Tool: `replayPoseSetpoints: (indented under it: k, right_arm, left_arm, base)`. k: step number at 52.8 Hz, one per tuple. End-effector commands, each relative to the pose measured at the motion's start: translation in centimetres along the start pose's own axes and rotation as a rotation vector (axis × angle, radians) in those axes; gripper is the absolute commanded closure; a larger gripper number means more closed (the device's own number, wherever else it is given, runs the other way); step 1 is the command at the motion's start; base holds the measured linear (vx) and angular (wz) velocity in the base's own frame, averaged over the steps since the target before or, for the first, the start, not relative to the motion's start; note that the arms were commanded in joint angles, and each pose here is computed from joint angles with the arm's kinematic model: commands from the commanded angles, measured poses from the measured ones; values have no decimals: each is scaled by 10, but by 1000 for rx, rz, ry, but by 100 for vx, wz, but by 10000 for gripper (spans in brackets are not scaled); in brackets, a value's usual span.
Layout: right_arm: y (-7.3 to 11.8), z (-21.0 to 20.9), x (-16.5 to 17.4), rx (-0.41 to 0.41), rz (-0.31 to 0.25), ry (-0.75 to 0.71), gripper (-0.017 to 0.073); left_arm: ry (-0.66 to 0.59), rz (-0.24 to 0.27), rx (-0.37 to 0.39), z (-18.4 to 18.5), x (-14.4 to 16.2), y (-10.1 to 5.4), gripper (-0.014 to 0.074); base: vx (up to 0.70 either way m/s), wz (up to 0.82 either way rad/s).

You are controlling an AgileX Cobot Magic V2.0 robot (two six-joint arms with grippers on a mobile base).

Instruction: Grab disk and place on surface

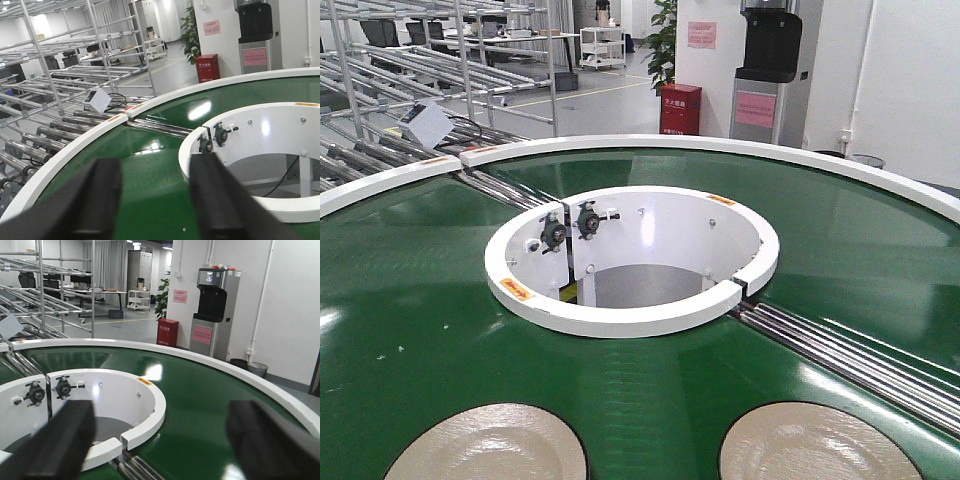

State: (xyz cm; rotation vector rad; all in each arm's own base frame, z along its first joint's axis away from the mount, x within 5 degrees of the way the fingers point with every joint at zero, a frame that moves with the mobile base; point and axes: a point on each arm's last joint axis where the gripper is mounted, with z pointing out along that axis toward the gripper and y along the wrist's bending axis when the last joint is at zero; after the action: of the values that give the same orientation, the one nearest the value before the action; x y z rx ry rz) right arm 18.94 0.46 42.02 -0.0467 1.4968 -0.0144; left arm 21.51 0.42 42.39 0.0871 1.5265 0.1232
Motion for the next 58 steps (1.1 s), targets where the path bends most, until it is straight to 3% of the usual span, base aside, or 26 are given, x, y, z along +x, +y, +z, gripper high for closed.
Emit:
replayPoseSetpoints:
  k: [1,8,15,25,32,34,38,39,40,44,47,52,58]
  right_arm:
    - [0,-4,-20,-3,-1,-118,-169]
    - [0,-4,-20,-3,-1,-118,-160]
    - [0,-4,-20,-3,1,-114,-127]
    - [0,-4,-20,-2,1,-110,-39]
    - [0,-4,-20,-3,1,-110,18]
    - [0,-4,-20,-3,1,-110,32]
    - [0,-4,-20,-2,1,-108,46]
    - [0,-4,-20,-2,1,-108,47]
    - [0,-4,-20,-2,1,-108,48]
    - [0,-4,-19,-2,0,-103,48]
    - [0,-4,-18,-1,0,-95,48]
    - [-1,-4,-17,0,-2,-77,48]
    - [-1,-4,-15,2,-4,-60,48]
  left_arm:
    - [-123,-1,-11,-2,-20,2,-20]
    - [-109,-11,-9,1,-17,2,-80]
    - [-65,-144,-1,2,-13,1,-65]
    - [268,-278,56,19,26,-9,5]
    - [518,-284,210,42,65,-34,55]
    - [586,-316,283,49,77,-44,64]
    - [654,-359,436,61,94,-60,70]
    - [672,-348,479,63,99,-64,70]
    - [678,-380,521,66,102,-69,70]
    - [700,-403,601,75,115,-74,70]
    - [724,-429,587,81,125,-69,70]
    - [774,-430,508,88,143,-45,70]
    - [882,-372,452,89,168,-13,70]
  base:
    - [0,0]
    - [0,0]
    - [0,0]
    - [0,0]
    - [0,0]
    - [0,0]
    - [0,0]
    - [0,0]
    - [0,0]
    - [0,0]
    - [0,0]
    - [0,0]
    - [0,0]
